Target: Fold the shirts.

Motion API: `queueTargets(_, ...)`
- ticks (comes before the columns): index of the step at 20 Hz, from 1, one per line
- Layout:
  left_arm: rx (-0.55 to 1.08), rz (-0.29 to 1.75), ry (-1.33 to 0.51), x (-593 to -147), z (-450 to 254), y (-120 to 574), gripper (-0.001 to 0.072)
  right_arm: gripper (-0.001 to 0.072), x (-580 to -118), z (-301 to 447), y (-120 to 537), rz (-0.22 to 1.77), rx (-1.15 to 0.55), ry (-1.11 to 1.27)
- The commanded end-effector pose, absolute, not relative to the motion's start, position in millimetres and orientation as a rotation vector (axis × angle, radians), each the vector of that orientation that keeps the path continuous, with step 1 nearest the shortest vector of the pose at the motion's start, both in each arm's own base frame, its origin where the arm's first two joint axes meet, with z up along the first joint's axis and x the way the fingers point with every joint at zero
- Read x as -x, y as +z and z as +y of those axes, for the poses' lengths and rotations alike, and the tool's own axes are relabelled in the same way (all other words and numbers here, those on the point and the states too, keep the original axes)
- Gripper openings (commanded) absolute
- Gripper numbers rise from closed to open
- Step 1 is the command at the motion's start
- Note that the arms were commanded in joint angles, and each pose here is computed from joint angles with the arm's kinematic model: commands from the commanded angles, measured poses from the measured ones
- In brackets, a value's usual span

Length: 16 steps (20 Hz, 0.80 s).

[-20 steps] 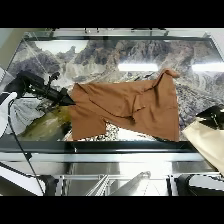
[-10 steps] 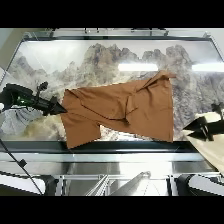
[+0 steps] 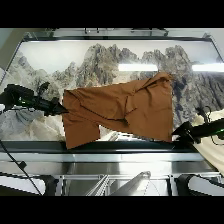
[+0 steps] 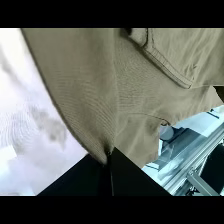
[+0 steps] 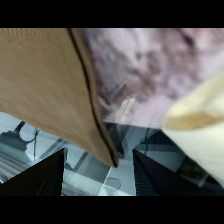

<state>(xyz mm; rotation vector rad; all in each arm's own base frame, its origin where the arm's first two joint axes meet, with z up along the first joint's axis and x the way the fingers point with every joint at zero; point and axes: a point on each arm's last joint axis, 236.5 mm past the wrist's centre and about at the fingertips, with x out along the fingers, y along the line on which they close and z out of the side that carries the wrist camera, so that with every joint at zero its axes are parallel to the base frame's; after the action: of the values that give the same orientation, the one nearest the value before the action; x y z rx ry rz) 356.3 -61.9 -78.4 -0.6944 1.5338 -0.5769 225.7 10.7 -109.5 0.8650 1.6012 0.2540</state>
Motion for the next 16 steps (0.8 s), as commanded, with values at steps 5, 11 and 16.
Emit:
queueTargets(5, 0.691, 1.540, -0.588, -354.7, -65.4, -77.5, 0.0018, 0.0486, -250.3, 21.5, -119.4, 1.504, -0.884, 0.271)
queueTargets(11, 0.691, 1.540, -0.589, -354.6, -65.5, -77.3, 0.0018, 0.0120, -245.5, 49.0, -128.3, 1.558, -0.934, 0.375)
queueTargets(16, 0.795, 1.435, -0.720, -371.0, -77.8, -24.3, 0.0019, 0.0024, -281.9, 65.0, -57.0, 1.355, -0.940, 0.582)
